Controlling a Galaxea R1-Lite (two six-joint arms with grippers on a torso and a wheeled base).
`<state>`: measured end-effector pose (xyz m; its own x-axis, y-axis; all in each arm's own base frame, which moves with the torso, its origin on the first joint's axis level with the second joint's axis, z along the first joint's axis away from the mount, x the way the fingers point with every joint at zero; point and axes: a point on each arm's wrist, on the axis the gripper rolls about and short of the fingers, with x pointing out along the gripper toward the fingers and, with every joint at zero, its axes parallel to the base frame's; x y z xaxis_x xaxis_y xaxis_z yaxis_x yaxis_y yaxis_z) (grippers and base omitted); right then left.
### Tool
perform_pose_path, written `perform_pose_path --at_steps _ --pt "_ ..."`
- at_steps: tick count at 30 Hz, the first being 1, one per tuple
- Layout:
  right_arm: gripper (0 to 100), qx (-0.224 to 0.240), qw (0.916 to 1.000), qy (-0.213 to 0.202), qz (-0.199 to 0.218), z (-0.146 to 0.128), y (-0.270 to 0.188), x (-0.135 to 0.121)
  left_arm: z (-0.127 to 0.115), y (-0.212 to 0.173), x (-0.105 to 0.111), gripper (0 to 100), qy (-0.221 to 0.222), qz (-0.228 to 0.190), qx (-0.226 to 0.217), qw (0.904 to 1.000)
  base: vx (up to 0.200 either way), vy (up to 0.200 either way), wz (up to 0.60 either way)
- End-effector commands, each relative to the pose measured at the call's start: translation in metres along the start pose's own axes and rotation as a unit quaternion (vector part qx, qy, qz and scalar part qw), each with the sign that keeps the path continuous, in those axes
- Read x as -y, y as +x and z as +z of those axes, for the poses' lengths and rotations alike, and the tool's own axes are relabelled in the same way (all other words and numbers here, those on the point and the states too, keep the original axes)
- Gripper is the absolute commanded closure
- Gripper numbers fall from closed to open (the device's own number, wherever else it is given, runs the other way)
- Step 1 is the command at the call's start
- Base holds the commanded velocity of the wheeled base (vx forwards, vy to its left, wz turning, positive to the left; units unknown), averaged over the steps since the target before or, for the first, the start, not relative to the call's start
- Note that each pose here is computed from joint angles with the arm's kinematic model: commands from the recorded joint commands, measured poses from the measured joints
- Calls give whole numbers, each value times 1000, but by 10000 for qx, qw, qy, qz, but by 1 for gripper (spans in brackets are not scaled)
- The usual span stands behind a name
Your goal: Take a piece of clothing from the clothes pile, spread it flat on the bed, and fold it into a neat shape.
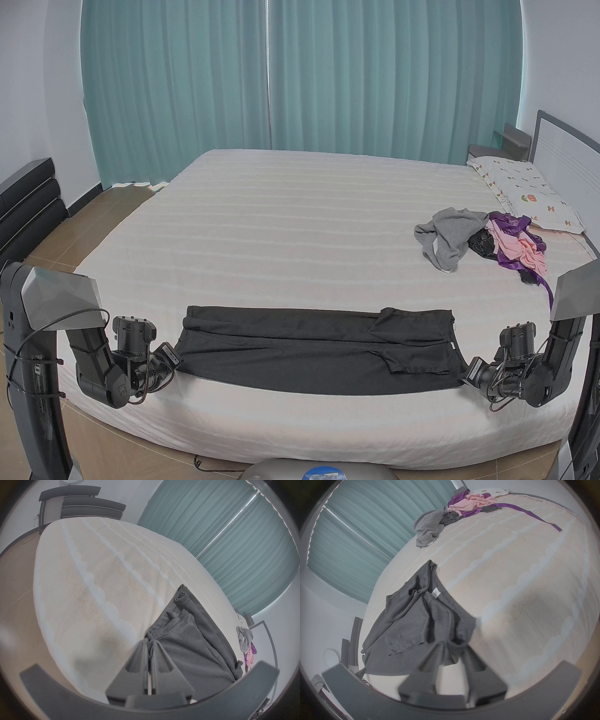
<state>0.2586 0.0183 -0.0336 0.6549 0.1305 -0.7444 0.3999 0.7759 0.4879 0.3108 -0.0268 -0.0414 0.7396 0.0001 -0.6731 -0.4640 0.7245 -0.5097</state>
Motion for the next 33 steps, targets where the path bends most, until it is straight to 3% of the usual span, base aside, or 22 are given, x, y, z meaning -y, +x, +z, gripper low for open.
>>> perform_pose_path --at_steps 1,6,16,27,33 --pt "100 73 10000 7 28 2 -8 0 5 -2 1 100 -32 -33 81 10000 0 0 0" --pt "100 286 9995 63 102 12 -23 1 10 -6 2 100 -39 -68 143 9999 0 0 0" --pt "100 223 9997 -129 39 8 -34 6 15 -15 3 100 9 -90 205 9997 0 0 0" --pt "100 134 9986 -498 -108 4 -43 17 2 -26 -6 100 504 238 -182 9983 0 0 0" --pt "100 -36 9974 -704 -149 -1 -47 24 5 -35 -4 100 532 318 -286 9977 0 0 0"
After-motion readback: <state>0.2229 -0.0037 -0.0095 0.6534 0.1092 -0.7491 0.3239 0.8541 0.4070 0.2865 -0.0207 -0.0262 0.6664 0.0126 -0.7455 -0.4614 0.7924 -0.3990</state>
